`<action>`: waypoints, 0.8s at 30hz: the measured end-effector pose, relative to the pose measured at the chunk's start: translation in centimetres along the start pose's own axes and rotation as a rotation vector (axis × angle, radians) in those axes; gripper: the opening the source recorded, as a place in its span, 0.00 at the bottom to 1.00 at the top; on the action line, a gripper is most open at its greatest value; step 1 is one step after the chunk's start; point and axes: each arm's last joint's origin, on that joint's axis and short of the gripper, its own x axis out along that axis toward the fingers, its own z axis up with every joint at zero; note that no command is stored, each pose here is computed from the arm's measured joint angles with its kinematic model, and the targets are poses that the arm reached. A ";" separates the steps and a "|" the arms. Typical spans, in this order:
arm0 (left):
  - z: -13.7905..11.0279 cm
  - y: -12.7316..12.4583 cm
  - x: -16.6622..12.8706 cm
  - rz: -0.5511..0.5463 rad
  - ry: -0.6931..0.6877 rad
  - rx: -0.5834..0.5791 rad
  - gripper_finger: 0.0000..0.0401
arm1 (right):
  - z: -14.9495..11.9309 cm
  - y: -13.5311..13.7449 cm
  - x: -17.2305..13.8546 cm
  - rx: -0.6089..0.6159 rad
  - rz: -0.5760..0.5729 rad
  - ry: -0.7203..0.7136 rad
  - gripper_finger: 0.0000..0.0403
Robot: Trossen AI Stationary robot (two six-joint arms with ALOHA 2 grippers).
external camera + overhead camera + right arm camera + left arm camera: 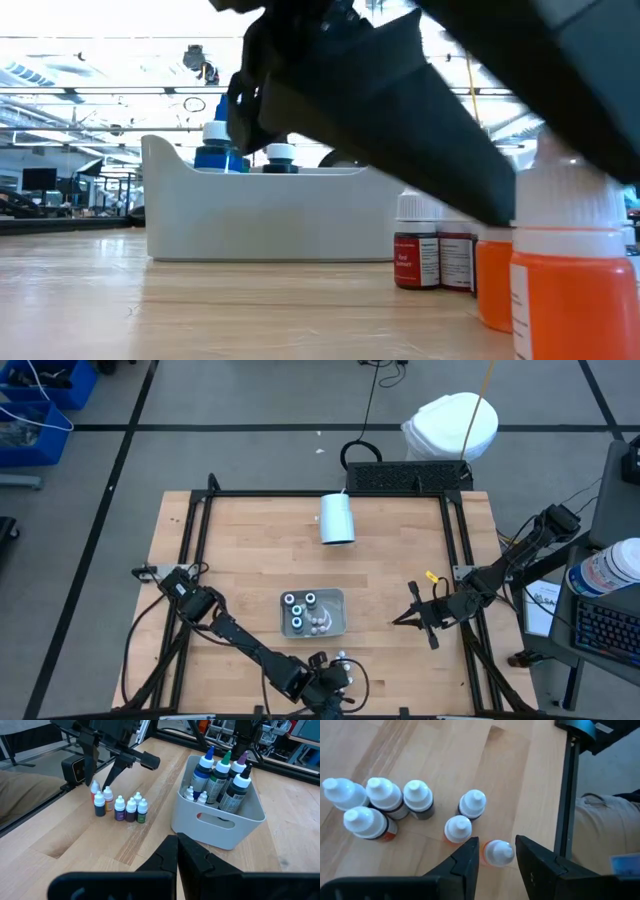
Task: Pick & Place food coloring
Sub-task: Put the orange food coloring bottle into the gray bin
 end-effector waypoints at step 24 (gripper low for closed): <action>-0.4 -0.7 -0.2 0.012 -0.066 0.099 0.33 | 0.0 0.0 0.0 0.000 0.000 0.000 0.00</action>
